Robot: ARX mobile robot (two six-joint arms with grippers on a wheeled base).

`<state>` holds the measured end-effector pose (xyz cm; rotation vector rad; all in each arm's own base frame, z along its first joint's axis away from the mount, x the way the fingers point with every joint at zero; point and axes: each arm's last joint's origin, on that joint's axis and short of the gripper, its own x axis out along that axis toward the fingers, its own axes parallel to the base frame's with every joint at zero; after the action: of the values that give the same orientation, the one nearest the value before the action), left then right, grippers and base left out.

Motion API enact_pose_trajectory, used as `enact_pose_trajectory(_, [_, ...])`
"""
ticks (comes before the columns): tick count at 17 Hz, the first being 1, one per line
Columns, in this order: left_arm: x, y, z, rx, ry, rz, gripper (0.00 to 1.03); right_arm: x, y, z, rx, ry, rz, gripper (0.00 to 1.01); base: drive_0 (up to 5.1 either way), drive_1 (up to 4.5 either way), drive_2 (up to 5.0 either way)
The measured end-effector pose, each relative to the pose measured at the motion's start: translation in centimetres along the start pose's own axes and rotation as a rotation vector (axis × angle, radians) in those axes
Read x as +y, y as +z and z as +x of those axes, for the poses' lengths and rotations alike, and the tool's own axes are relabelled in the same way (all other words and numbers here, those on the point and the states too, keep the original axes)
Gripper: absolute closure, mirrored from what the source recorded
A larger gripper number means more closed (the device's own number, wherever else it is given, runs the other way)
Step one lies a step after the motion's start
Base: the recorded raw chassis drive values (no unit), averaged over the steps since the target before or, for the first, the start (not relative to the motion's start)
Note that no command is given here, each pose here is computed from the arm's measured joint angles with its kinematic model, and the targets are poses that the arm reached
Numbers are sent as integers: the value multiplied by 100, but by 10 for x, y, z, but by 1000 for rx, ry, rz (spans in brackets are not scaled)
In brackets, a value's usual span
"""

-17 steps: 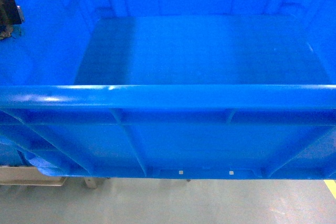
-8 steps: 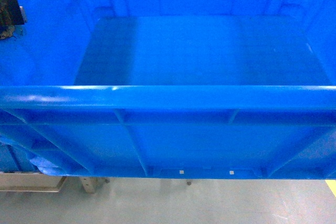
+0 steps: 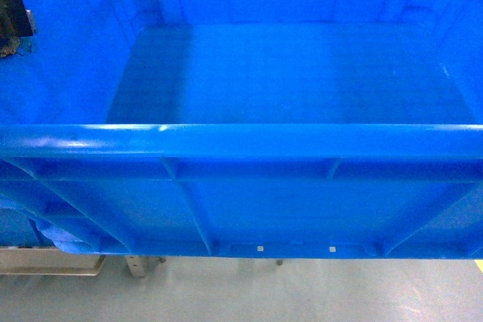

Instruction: Place box next to blue box on left shelf

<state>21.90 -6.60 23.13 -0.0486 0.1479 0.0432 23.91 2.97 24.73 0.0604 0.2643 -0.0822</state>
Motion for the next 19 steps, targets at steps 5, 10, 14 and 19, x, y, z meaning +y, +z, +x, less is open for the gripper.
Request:
enact_pose_trajectory(5, [0, 0, 0, -2, 1, -1, 92, 0, 0, 0, 0, 0, 0, 82, -473, 149, 358])
enact_pose_trajectory(10, [0, 0, 0, 0, 1, 0, 92, 0, 0, 0, 0, 1, 0, 82, -486, 137, 346])
enact_pose_trajectory(14, [0, 0, 0, -2, 1, -1, 92, 0, 0, 0, -1, 0, 0, 82, -483, 140, 349])
enact_pose_trajectory(19, [0, 0, 0, -2, 0, -2, 92, 0, 0, 0, -2, 1, 0, 82, -495, 128, 337])
